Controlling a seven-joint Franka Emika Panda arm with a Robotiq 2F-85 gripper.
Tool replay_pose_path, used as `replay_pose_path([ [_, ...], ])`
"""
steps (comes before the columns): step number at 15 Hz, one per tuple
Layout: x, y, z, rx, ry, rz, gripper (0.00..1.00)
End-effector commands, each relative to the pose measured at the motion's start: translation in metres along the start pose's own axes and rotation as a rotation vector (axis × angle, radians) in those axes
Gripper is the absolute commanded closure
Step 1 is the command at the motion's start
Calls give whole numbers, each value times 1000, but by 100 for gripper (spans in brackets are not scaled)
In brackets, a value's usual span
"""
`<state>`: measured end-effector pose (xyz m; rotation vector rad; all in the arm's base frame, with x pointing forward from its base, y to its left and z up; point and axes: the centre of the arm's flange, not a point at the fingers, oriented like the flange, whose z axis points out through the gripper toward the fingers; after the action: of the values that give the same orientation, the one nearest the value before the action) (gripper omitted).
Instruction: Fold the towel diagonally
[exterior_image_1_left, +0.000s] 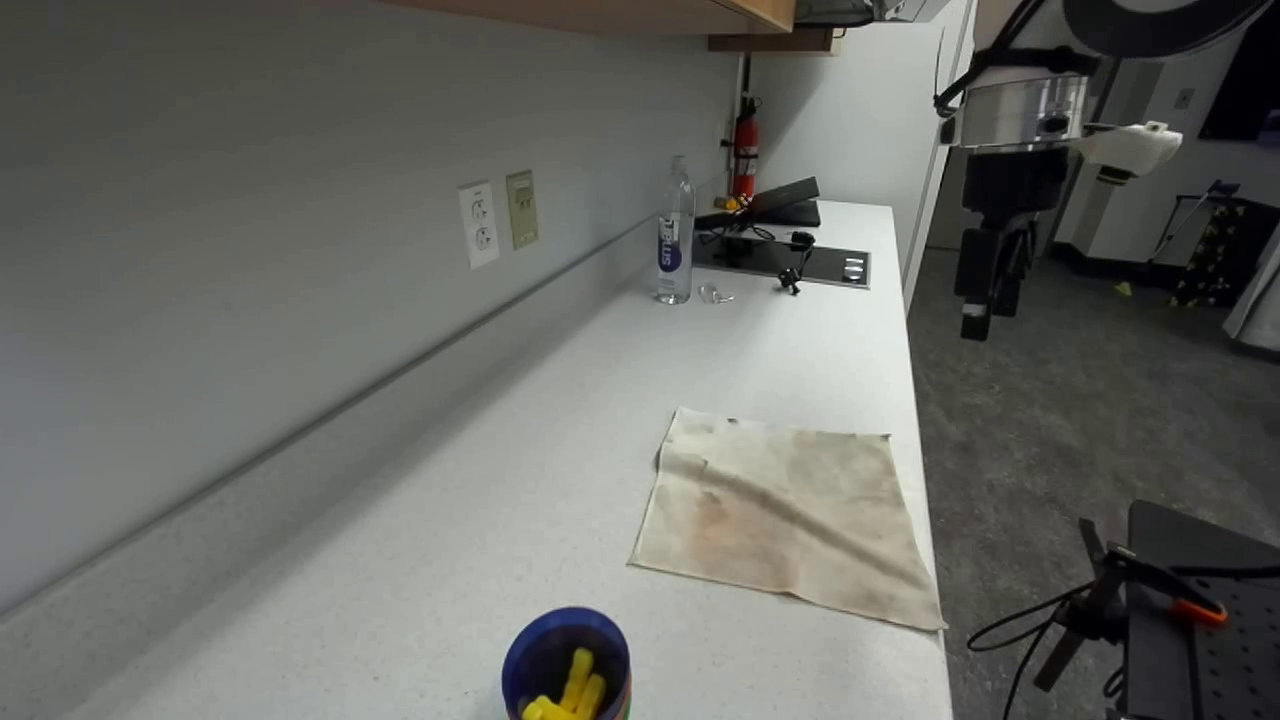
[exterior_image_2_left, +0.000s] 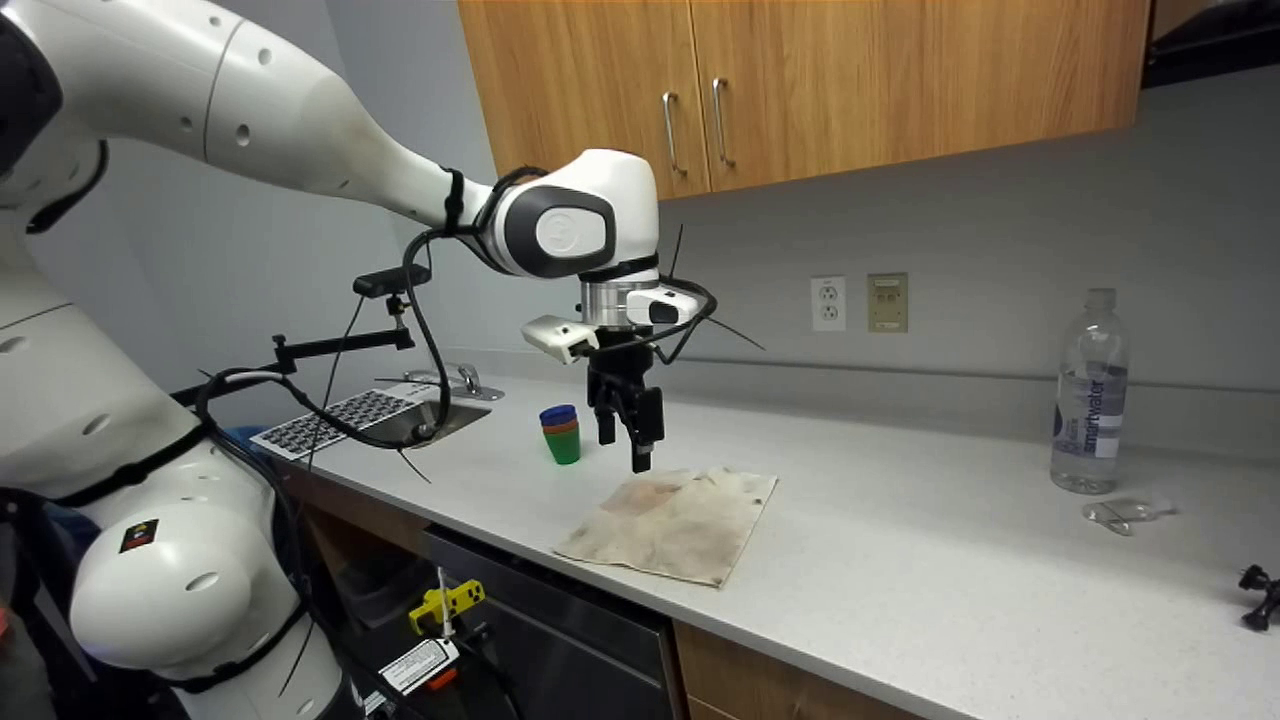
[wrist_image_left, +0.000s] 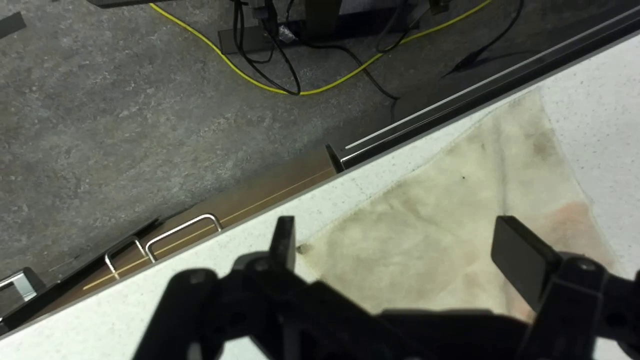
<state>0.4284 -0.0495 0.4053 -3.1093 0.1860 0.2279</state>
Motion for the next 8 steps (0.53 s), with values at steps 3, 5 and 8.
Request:
replay_pose_path([
  [3,47,19,48,34,7,6,0],
  [5,58,24,66,63,16,-3,0],
  [8,70,34,88,97,26,-19,0],
])
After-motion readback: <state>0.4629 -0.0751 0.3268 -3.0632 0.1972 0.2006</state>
